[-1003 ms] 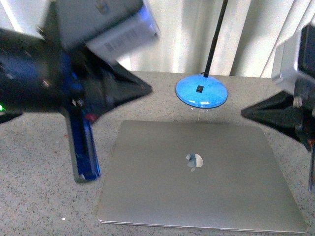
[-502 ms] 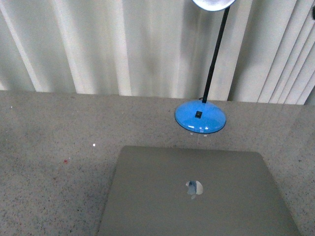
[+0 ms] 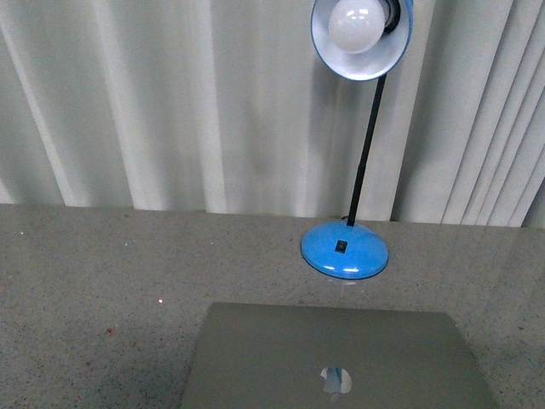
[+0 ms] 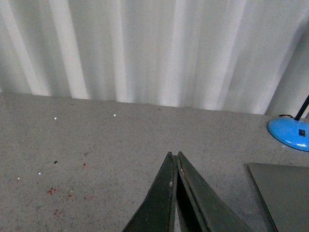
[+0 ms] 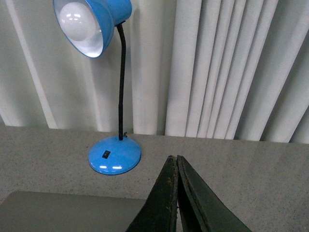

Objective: Close laptop

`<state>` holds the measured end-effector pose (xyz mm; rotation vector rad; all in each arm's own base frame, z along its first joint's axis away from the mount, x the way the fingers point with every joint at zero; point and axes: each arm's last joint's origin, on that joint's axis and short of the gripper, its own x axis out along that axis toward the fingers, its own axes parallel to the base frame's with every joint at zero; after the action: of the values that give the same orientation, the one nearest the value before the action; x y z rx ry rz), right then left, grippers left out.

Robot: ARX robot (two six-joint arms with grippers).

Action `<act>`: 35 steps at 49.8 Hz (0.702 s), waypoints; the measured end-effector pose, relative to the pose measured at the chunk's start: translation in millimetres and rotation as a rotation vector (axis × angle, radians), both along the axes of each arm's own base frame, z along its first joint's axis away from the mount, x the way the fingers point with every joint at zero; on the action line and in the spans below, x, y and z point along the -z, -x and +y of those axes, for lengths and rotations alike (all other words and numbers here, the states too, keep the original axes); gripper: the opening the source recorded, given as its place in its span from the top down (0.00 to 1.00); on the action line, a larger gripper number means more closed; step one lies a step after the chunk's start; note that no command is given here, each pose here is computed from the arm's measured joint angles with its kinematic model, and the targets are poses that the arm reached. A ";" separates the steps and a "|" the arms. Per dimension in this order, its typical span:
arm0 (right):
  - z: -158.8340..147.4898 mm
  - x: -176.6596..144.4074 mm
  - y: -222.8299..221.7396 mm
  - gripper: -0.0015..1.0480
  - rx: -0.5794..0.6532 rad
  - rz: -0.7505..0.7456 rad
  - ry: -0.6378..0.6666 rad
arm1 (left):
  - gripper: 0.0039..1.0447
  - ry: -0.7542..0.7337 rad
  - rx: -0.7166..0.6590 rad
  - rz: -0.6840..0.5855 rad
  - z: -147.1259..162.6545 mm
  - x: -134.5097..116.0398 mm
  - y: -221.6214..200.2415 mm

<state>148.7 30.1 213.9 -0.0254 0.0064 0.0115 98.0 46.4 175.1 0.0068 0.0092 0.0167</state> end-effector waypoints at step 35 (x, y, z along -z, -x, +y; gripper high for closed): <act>-29.9 33.9 27.5 0.97 0.010 -0.004 -0.015 | 0.97 0.006 -0.026 -0.032 -39.8 2.4 1.9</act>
<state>121.2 0.3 180.1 -0.0109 0.0025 0.0012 96.2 6.6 172.7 0.0004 -0.0227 0.0427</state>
